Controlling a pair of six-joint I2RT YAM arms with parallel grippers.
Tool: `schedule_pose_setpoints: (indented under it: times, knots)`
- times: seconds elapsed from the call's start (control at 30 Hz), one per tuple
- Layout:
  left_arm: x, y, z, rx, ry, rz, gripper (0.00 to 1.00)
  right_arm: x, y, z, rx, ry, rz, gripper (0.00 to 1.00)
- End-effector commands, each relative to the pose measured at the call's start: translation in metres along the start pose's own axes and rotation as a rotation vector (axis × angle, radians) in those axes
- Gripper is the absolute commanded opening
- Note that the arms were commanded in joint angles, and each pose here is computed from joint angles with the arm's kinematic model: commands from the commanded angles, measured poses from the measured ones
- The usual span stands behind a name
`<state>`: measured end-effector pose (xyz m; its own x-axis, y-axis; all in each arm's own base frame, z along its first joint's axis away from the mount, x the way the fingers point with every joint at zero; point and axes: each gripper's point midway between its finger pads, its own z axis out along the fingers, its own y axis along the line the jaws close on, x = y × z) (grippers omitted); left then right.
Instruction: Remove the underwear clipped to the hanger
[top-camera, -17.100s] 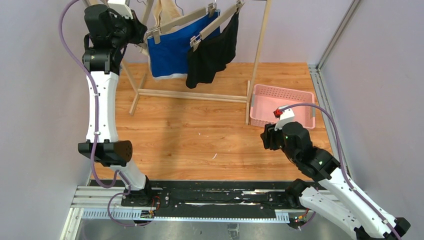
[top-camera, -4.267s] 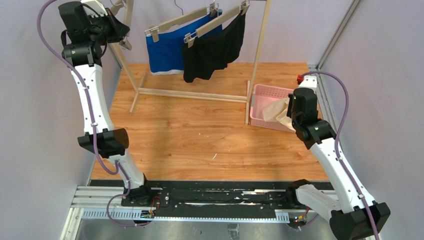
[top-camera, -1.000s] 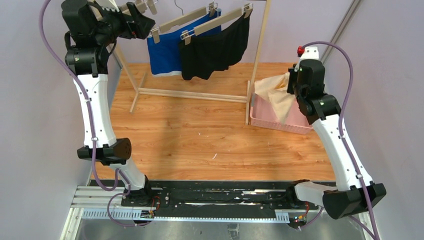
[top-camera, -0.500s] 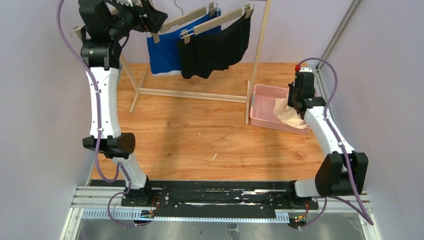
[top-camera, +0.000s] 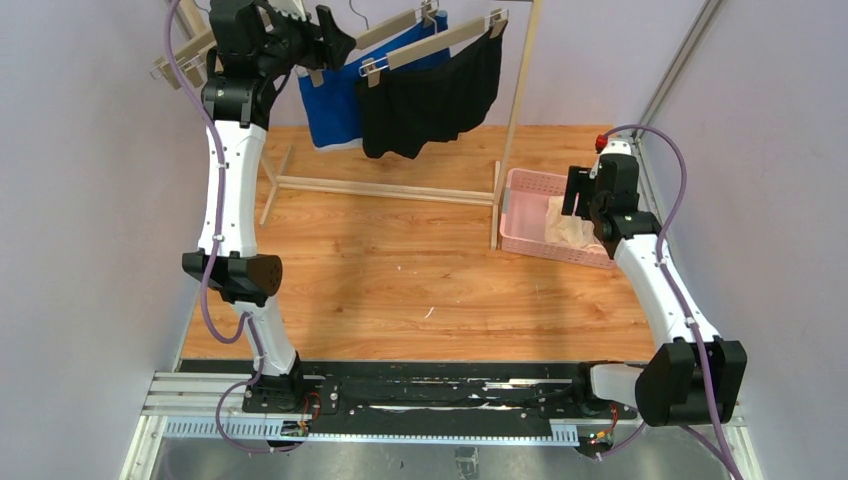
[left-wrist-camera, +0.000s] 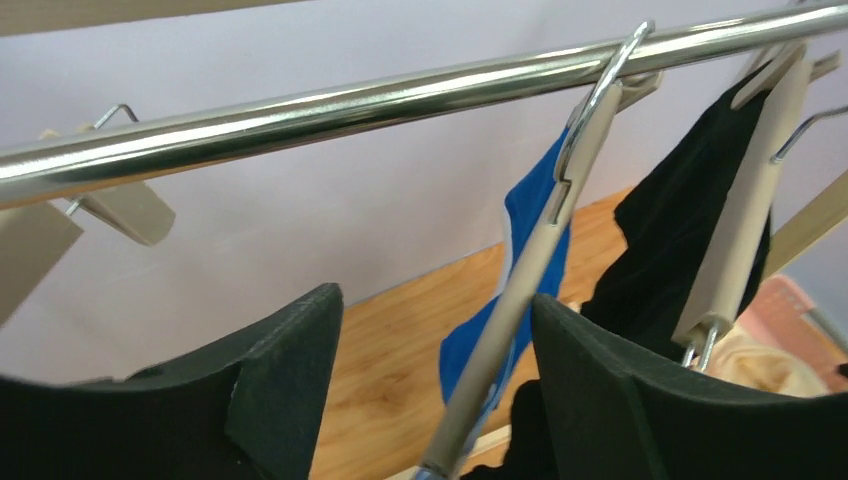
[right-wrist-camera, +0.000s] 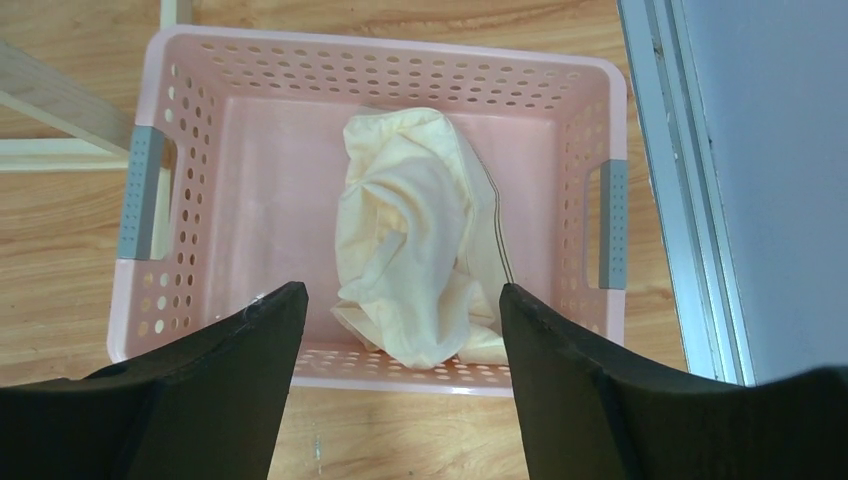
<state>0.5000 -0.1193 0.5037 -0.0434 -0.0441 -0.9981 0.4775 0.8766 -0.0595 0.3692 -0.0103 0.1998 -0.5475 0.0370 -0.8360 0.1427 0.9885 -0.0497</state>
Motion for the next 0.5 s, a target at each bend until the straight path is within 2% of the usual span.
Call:
schedule_pose_setpoints:
  times: [0.0,0.17,0.4,0.47]
  knots:
    - [-0.017,-0.001,-0.003,-0.020,-0.049,0.047,0.72,-0.005,0.003,-0.001,-0.032,-0.033,0.012,0.73]
    - [-0.015,-0.004,-0.005,-0.021,-0.033,0.070,0.70,-0.003,0.009,0.000,-0.063,-0.028,0.020,0.74]
    - [-0.004,-0.009,-0.007,-0.007,0.007,0.089,0.60,-0.006,0.013,-0.005,-0.087,-0.040,0.029,0.74]
    - [0.000,-0.012,-0.006,-0.001,0.019,0.093,0.54,-0.008,0.013,-0.008,-0.088,-0.051,0.034,0.75]
